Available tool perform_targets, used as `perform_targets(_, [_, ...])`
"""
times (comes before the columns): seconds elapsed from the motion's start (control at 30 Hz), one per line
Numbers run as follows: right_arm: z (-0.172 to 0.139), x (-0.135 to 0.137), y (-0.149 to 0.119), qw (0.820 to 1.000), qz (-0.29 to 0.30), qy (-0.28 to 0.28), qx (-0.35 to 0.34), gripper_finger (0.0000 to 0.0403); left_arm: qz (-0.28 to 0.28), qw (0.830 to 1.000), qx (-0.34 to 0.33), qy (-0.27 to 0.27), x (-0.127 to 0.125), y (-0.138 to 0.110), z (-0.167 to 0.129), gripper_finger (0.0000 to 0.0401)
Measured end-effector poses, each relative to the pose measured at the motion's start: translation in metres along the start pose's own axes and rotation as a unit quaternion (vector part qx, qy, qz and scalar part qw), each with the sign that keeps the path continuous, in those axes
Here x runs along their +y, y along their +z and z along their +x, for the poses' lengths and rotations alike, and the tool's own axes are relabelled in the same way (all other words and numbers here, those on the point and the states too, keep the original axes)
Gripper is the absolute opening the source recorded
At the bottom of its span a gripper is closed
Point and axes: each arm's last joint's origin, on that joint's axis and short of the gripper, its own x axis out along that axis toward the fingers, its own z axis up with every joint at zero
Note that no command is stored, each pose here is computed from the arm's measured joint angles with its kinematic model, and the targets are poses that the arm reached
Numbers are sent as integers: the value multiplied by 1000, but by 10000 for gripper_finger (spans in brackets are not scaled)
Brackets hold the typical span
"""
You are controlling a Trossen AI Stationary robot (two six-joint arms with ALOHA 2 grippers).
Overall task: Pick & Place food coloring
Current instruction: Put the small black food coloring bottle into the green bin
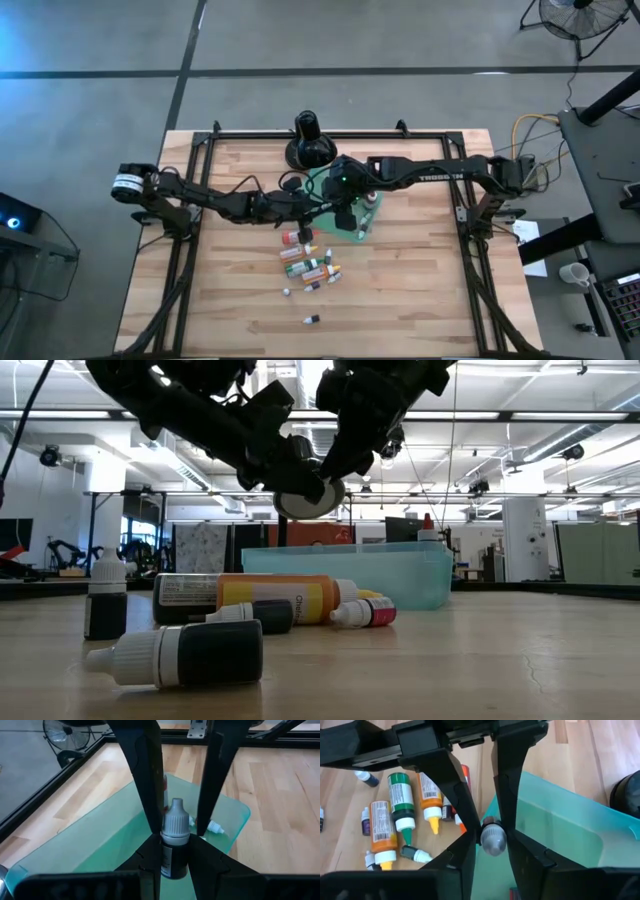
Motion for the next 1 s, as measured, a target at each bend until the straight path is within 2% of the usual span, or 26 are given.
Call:
perform_targets(0.3, [0,-1,-1,1000,8,-1,3,40,-2,1000,2,-1,0,-1,0,53])
perform_targets(0.6, [-1,-4,-1,1000,6,-16,6,42,-14,1000,4,3,1,0,0,55])
perform_targets(1.0, [-5,-20,-13,996,24,-60,61,43,-53,995,65,58,7,-7,-12,174])
